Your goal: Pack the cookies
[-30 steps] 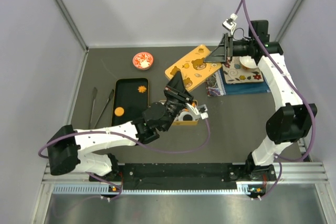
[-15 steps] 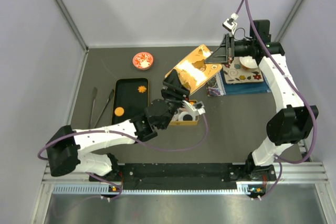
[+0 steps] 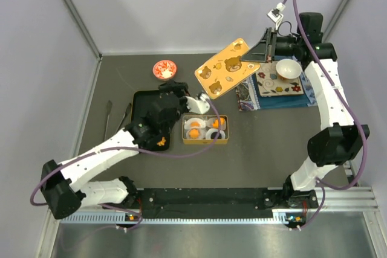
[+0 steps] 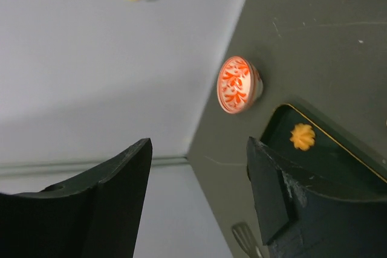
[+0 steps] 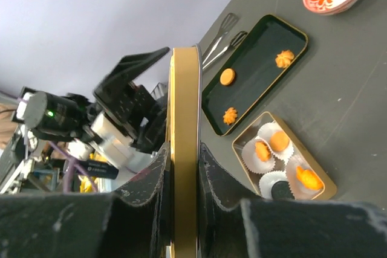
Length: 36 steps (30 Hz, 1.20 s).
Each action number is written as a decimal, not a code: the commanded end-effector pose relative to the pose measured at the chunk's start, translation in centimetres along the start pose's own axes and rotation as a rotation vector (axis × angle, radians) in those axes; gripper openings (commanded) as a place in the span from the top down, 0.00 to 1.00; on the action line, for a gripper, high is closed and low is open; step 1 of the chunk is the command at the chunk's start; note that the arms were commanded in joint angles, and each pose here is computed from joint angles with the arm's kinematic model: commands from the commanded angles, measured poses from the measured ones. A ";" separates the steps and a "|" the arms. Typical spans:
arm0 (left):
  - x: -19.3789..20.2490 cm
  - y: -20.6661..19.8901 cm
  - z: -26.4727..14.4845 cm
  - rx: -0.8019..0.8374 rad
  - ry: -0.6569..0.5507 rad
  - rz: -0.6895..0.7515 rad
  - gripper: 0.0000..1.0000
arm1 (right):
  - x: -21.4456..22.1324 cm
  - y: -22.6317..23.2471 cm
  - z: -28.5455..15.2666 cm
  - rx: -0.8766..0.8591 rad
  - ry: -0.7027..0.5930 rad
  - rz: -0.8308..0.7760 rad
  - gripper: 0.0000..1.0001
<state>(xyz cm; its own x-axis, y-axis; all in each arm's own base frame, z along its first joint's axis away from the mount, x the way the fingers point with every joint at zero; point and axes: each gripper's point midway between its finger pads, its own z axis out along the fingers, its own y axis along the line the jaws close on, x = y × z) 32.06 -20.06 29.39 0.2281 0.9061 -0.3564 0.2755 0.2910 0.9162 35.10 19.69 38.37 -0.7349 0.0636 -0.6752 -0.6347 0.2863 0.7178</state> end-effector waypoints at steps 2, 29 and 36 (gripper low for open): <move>2.2 -0.2 -1.6 0.215 0.063 -0.468 0.30 | -1.7 -1.4 0.2 0.097 -0.092 -0.031 1.00; 1.6 -5.8 3.7 0.621 0.100 -1.377 0.31 | 11.4 -10.8 6.5 0.405 -0.389 0.227 1.00; 2.5 -9.3 5.1 0.660 0.158 -1.441 0.31 | 12.0 -11.0 7.9 0.386 -0.394 0.237 1.00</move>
<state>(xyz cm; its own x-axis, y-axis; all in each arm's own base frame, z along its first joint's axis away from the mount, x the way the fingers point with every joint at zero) 33.90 -21.02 19.15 -0.6595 0.0931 -0.7459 0.5118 0.7824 -0.3549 34.24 23.87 19.29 -0.7110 0.4597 -0.5322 -0.2184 0.5750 0.7885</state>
